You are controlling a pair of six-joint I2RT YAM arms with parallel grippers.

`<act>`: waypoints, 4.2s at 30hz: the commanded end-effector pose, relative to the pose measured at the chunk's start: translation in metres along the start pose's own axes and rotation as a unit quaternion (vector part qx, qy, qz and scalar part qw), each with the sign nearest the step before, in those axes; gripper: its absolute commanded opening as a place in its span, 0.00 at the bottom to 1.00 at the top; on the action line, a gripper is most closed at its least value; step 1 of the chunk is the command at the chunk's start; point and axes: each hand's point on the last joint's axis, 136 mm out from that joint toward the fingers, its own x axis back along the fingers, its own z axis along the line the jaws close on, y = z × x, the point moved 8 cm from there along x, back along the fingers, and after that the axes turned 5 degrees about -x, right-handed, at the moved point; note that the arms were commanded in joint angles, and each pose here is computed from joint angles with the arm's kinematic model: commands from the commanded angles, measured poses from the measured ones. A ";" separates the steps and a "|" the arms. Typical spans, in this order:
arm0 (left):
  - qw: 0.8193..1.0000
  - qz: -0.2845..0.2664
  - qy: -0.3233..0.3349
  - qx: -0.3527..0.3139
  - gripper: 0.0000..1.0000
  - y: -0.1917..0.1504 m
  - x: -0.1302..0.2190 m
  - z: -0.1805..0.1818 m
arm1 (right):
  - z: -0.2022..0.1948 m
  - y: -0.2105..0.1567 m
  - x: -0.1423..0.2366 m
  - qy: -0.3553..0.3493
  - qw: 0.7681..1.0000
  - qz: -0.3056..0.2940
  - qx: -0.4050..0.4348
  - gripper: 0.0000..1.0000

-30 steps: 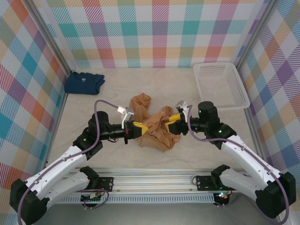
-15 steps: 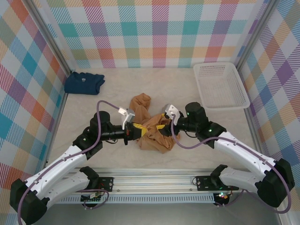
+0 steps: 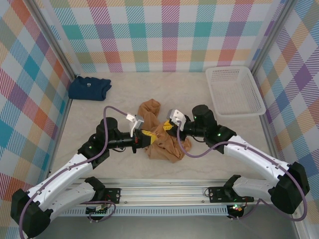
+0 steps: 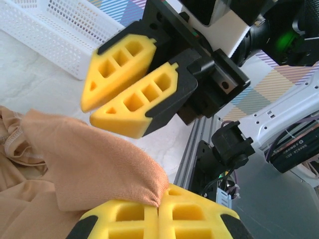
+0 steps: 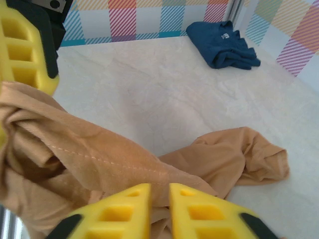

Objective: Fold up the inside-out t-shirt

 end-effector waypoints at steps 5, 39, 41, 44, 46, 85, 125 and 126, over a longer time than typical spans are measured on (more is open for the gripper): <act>1.000 -0.017 0.019 -0.014 0.00 0.011 0.005 0.000 | 0.010 0.014 0.017 0.019 0.999 -0.033 -0.001 0.00; 0.998 -0.023 0.061 -0.009 0.00 0.009 0.008 0.006 | 0.008 0.015 0.009 0.047 0.998 0.000 -0.030 0.00; 0.994 -0.029 0.103 -0.005 0.00 0.009 0.011 0.013 | 0.013 0.015 0.021 0.052 0.997 0.003 -0.057 0.00; 0.988 -0.014 0.155 -0.001 0.07 0.009 0.009 0.025 | 0.021 0.018 0.036 0.074 0.992 0.007 -0.105 0.00; 0.987 0.004 0.161 0.001 0.14 0.009 0.004 0.030 | 0.025 0.023 0.039 0.095 0.986 -0.002 -0.139 0.00; 0.986 0.065 0.152 0.013 0.00 -0.013 -0.042 0.029 | -0.040 0.022 -0.019 0.062 0.911 -0.010 -0.407 0.00; 0.916 -0.032 0.379 0.131 0.56 -0.013 0.056 0.059 | -0.004 0.028 -0.032 0.279 0.941 0.040 -0.190 0.00; 0.912 -0.026 0.386 0.139 0.57 -0.012 0.059 0.061 | 0.003 0.026 -0.033 0.289 0.939 0.043 -0.183 0.00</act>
